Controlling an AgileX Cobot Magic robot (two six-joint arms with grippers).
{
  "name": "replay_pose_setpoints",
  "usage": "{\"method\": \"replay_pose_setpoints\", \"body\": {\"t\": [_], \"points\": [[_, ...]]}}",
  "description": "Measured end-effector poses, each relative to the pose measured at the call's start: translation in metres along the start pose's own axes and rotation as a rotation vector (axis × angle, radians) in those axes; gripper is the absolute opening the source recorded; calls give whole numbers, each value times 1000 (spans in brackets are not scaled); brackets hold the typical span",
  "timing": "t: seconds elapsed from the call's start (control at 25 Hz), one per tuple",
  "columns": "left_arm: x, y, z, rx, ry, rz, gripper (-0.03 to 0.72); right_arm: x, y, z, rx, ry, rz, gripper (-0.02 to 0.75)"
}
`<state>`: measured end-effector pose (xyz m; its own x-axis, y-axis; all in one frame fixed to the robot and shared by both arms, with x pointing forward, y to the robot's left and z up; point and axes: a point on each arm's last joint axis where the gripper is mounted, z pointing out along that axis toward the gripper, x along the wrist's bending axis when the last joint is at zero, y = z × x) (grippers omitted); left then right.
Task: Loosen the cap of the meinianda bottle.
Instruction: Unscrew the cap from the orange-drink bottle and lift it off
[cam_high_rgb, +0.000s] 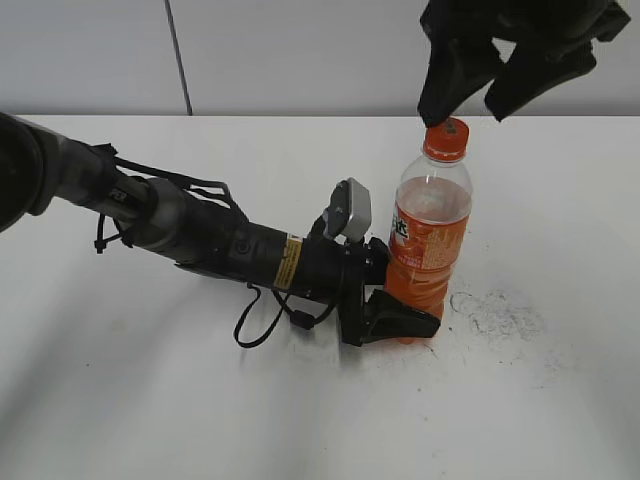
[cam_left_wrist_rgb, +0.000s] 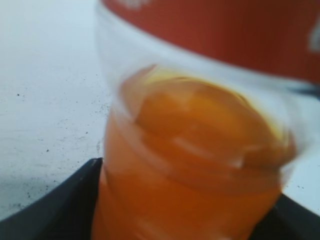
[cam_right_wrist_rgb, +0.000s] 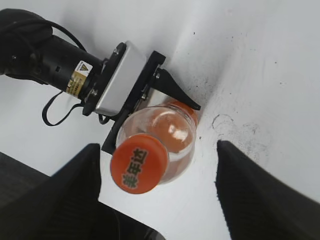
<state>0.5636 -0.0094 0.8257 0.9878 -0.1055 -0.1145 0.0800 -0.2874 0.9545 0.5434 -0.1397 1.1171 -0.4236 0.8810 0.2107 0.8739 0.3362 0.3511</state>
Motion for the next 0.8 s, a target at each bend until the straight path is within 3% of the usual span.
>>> {"method": "replay_pose_setpoints", "body": {"t": [0.36, 0.44, 0.6, 0.8], "points": [[0, 0, 0, 0, 0, 0, 566, -2, -1, 17, 51, 19, 19, 518], [0, 0, 0, 0, 0, 0, 566, -3, 0, 22, 64, 19, 22, 469], [0, 0, 0, 0, 1, -1, 566, -2, 0, 23, 66, 31, -5, 289], [0, 0, 0, -1, 4, -7, 565, -1, 0, 22, 60, 28, -110, 277]]}}
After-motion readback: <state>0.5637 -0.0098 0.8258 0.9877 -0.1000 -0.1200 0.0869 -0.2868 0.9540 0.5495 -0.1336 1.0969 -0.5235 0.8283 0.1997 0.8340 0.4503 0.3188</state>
